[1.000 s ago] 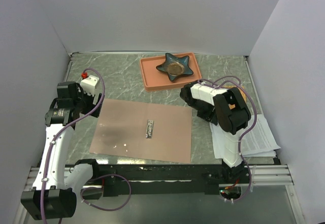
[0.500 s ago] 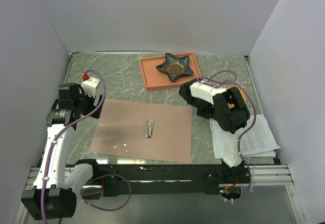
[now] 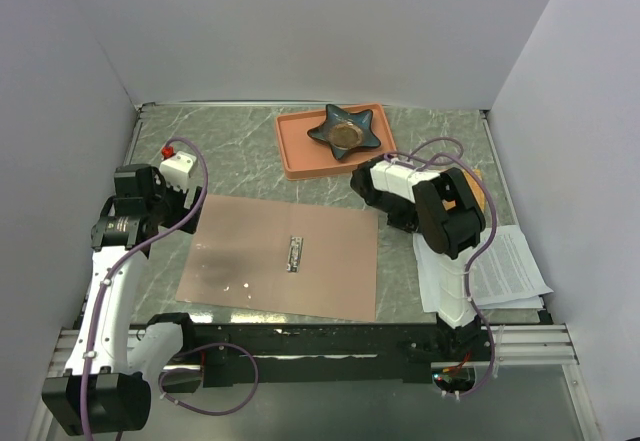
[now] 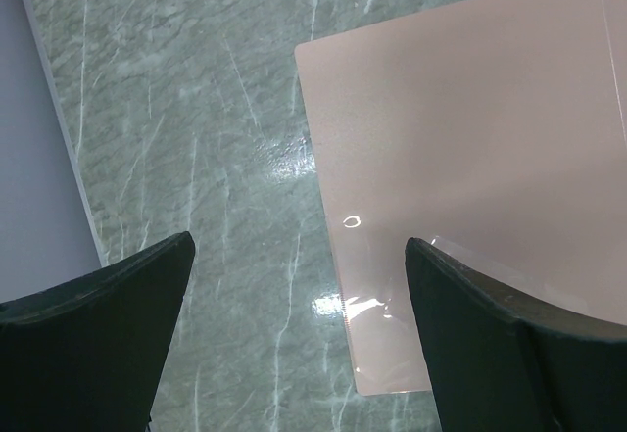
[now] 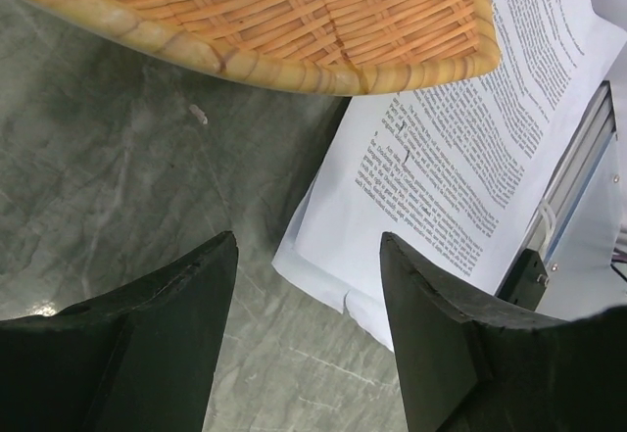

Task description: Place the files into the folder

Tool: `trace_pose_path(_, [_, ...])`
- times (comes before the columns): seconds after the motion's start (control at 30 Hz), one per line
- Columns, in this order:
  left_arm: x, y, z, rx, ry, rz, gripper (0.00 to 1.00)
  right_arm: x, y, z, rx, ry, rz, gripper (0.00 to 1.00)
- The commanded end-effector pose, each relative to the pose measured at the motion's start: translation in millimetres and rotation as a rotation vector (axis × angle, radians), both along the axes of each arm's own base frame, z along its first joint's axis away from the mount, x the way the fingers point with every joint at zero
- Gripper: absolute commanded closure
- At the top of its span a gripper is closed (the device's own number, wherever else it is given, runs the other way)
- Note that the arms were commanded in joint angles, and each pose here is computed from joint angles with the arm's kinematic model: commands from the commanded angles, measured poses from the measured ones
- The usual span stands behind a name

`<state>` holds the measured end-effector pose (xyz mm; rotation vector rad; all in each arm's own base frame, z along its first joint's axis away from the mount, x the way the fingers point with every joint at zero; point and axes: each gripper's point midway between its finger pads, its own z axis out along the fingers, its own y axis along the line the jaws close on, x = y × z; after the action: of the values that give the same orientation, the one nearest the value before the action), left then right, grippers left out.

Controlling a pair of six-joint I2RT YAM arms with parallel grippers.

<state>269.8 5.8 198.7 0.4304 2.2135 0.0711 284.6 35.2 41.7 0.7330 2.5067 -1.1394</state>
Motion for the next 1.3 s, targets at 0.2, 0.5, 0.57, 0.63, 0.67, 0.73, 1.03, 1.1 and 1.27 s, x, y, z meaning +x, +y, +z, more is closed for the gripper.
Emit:
trace_pose_path(0.2, [4,-1,16,0.007,-0.065,-0.010,0.04,-27,-22,21,-0.112,0.074,-0.017,0.36])
trace_pose_path(0.5, [4,1,14,0.013,-0.066,-0.005,0.04,-30,-22,23,-0.096,0.080,-0.019,0.50])
trace_pose_path(0.57, [5,2,16,0.019,-0.072,-0.002,0.04,-32,-21,21,-0.096,0.090,-0.022,0.52])
trace_pose_path(0.63, [5,3,18,0.025,-0.076,-0.002,0.04,-34,-21,19,-0.095,0.097,-0.025,0.52])
trace_pose_path(0.67, [4,3,18,0.026,-0.077,0.001,0.04,-35,-21,19,-0.091,0.099,-0.026,0.53])
trace_pose_path(0.73, [5,3,19,0.027,-0.079,-0.002,0.04,-37,-22,17,-0.088,0.099,-0.028,0.54])
trace_pose_path(1.03, [7,4,21,0.026,-0.085,0.001,0.04,-48,-24,14,-0.082,0.107,-0.042,0.68])
trace_pose_path(1.1, [7,3,22,0.024,-0.086,0.000,0.04,-49,-24,13,-0.079,0.104,-0.047,0.73])
trace_pose_path(1.27, [7,3,23,0.025,-0.086,0.002,0.04,-51,-24,13,-0.071,0.102,-0.044,1.00])
